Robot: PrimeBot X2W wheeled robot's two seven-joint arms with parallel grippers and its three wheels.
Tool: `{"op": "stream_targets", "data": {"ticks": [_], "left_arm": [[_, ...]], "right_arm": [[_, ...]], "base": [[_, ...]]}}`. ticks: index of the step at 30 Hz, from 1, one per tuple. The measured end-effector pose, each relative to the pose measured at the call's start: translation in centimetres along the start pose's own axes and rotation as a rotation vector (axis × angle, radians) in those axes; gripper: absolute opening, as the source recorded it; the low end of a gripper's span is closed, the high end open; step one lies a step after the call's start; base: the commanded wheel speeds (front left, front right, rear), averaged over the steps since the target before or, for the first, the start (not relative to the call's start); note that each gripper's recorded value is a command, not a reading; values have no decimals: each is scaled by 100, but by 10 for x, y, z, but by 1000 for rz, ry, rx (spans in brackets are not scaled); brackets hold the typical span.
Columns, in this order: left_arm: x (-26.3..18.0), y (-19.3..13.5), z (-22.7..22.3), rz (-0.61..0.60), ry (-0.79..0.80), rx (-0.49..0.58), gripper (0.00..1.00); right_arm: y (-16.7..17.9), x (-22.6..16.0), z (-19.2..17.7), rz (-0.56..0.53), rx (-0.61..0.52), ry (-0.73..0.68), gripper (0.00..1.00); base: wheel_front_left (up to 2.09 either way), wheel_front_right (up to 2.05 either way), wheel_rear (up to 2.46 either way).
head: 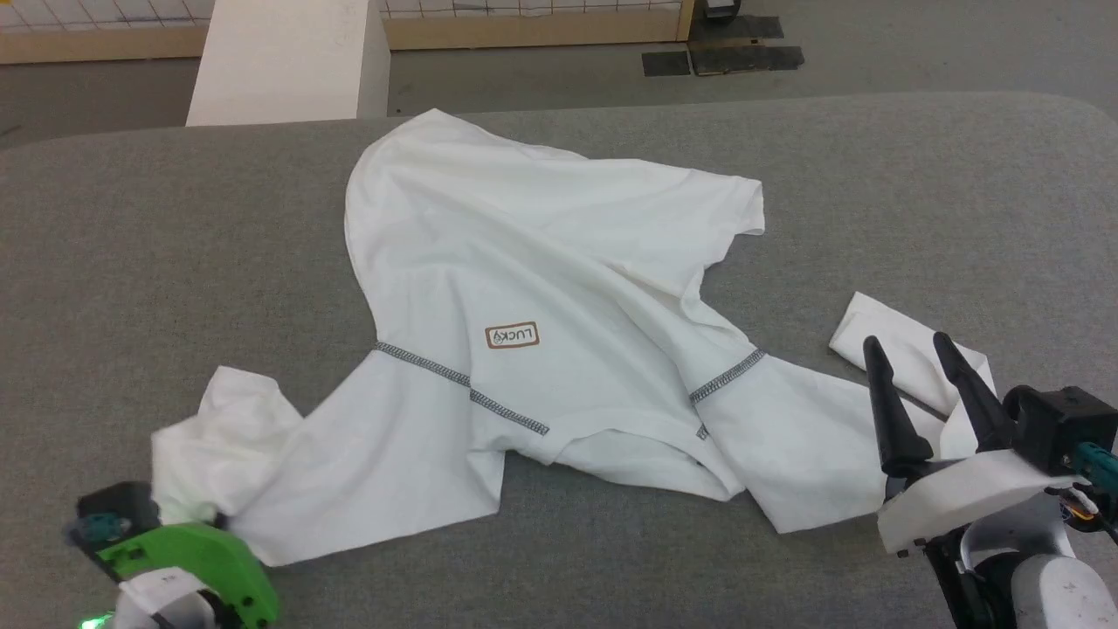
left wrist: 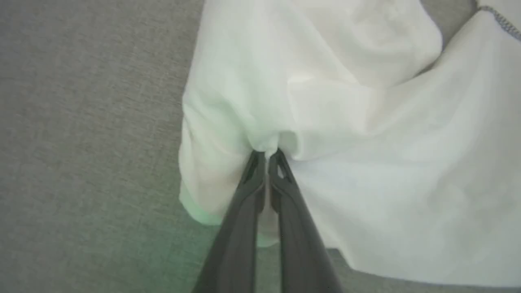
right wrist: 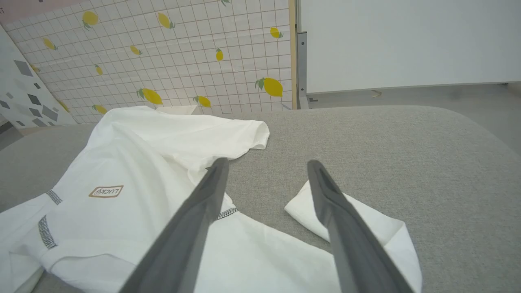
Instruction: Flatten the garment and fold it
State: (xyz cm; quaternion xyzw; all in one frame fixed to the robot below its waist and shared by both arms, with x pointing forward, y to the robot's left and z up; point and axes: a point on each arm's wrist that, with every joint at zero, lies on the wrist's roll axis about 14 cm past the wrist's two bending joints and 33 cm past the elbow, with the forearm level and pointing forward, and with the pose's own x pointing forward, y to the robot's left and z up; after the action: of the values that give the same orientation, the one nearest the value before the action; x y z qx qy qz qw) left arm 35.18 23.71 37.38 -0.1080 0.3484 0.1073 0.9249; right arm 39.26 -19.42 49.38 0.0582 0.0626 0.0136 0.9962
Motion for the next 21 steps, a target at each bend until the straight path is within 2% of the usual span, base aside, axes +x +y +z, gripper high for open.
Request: {"op": "stream_targets", "data": {"ticks": [6, 9, 13, 14, 15, 16, 21], "left_arm": [[7, 53, 73, 145, -244, 117, 0], [12, 65, 99, 180, -312, 165, 0], [21, 68, 113, 193, -337, 190, 0], [25, 67, 112, 188, -330, 180, 12], [28, 65, 110, 180, -321, 167, 89], [30, 62, 108, 172, -316, 151, 100], [30, 41, 99, 111, -347, 17, 100]], "right_arm": [[1, 3, -2, 5, 0, 11, 100], [3, 6, -6, 10, -1, 22, 100], [5, 12, -10, 15, -1, 34, 100], [4, 13, -10, 15, -1, 36, 100], [4, 14, -11, 15, -2, 38, 100], [4, 15, -12, 15, -2, 41, 100], [4, 15, -11, 14, -3, 40, 100]], "base": [[0, 0, 0], [0, 0, 0], [0, 0, 0], [0, 0, 0], [0, 0, 0], [0, 0, 0], [0, 0, 0]]}}
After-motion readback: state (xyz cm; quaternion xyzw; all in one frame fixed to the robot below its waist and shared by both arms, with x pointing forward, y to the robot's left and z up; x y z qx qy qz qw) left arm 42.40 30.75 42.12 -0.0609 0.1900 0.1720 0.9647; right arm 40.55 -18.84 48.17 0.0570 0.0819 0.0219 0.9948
